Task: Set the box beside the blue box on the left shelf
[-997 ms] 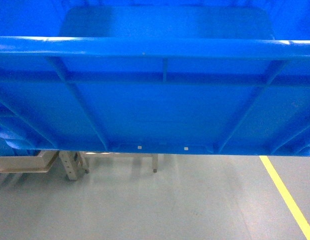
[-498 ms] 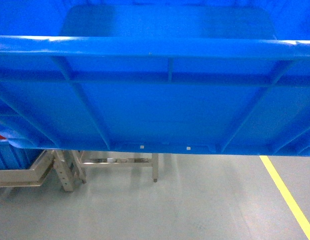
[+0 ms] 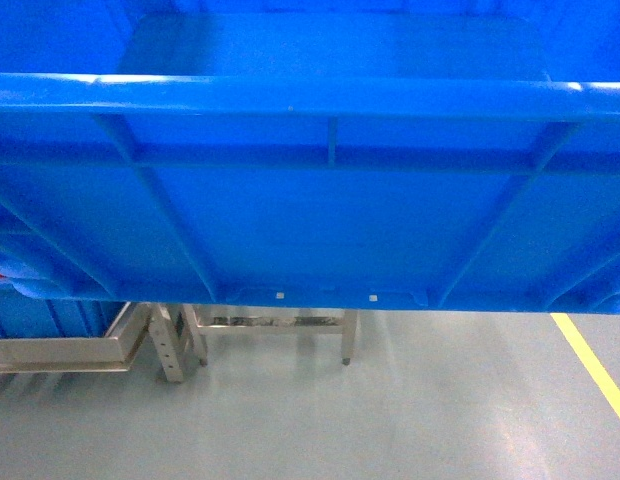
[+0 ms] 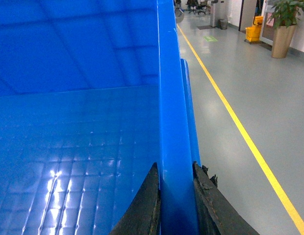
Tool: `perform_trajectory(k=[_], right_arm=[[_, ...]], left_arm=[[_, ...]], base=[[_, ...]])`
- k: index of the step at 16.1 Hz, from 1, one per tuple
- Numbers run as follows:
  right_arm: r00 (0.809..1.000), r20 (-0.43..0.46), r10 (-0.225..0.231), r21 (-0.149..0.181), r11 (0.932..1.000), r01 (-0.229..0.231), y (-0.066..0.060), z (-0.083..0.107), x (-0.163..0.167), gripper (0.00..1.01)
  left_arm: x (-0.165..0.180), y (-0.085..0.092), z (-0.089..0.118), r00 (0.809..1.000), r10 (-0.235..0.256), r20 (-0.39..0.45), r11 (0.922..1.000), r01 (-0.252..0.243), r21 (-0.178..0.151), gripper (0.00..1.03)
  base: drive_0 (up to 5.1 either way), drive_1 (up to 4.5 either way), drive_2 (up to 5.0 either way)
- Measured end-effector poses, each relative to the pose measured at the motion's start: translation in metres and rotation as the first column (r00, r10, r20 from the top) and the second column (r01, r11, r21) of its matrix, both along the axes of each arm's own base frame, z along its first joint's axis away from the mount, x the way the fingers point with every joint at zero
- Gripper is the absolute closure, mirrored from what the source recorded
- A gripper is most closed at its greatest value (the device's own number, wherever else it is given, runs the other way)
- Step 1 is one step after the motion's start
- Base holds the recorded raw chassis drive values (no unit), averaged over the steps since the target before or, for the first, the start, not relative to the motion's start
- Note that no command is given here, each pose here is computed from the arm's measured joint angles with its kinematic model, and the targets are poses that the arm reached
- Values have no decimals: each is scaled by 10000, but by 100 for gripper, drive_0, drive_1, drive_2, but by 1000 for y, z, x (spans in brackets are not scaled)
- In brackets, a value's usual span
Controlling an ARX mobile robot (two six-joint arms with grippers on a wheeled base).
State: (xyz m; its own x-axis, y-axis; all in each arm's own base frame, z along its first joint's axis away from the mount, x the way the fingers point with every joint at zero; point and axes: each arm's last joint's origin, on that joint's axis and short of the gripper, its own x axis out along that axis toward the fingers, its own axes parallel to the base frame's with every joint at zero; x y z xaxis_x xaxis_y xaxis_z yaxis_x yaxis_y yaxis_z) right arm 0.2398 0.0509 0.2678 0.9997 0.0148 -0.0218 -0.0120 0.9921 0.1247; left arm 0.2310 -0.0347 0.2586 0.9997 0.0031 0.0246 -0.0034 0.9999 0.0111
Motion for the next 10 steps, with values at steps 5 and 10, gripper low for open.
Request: perform_trajectory(k=[5,10], right_arm=[[10000,-11,23,-2,10000,-23,0,0,0,90],[10000,-11,4,-3,10000,-4,0,0,0,90]], left_arm=[[0,0,0,10000,0,-4,10000,0,1,92],[0,0,0,10000,0,8,10000,0,-1,92]], base=[[-490,233,270],[-468,104,377]])
